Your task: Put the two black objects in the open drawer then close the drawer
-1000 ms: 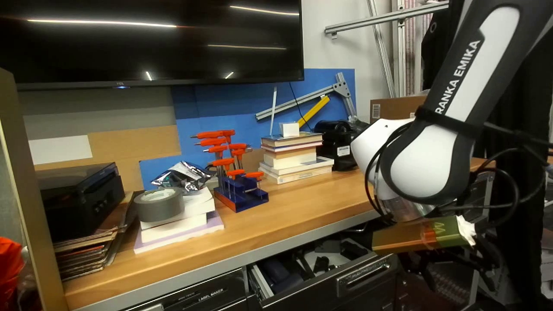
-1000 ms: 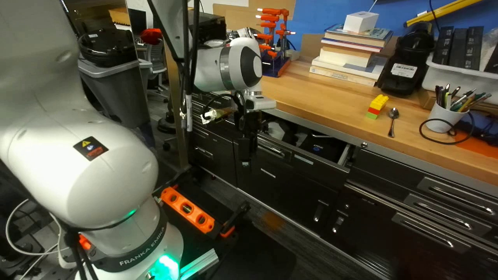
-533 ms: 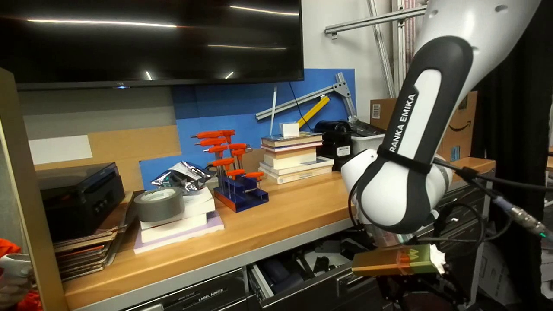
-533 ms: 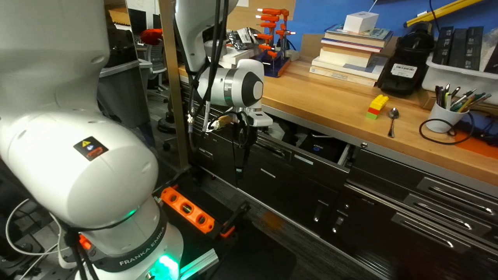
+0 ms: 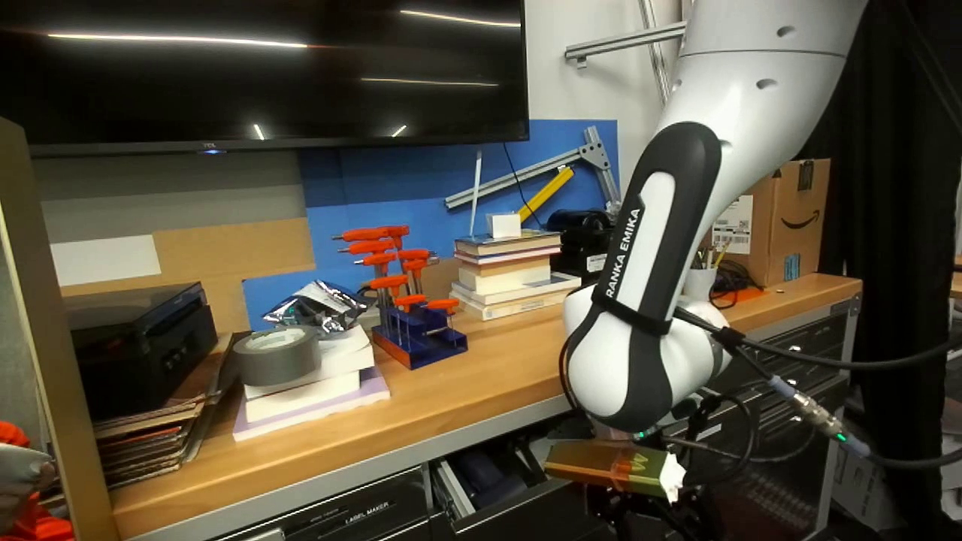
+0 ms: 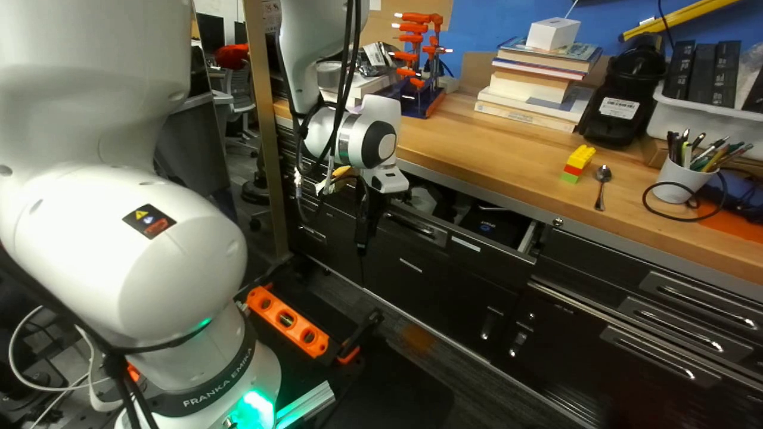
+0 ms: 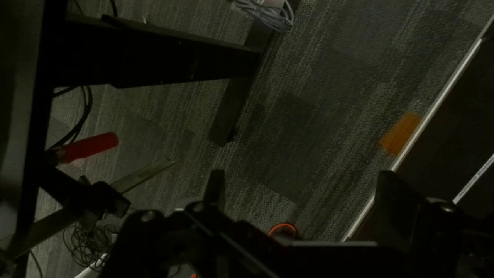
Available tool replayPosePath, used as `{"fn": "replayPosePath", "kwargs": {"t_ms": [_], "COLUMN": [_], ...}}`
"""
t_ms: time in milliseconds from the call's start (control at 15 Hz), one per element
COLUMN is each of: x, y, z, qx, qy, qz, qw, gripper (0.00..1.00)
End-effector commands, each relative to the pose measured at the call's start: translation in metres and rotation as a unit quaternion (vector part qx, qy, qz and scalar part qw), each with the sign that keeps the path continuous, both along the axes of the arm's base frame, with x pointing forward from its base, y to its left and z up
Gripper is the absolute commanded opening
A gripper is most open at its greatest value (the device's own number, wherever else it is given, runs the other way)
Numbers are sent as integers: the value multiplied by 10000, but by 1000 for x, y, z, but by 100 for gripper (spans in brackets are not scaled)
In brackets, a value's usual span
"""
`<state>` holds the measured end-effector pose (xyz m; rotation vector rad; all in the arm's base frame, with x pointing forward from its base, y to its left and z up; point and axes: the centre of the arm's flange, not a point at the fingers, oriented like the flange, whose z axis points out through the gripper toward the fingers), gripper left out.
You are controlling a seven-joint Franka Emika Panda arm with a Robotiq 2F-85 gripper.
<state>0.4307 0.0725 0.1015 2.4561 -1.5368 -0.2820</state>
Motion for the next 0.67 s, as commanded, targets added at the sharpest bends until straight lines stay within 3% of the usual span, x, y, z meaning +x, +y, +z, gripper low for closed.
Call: {"fn": "replayPosePath", "kwargs": {"t_ms": [0,267,600], "x": [15,38,73], "y": [14,37,84], "z": [-5,-8,-11], "qx": [197,339,435], "qy": [-306,-465,-701], "qz": [-672,-1151,-1053], "qw": [9971,9917,9910], "gripper": [100,100,100]}}
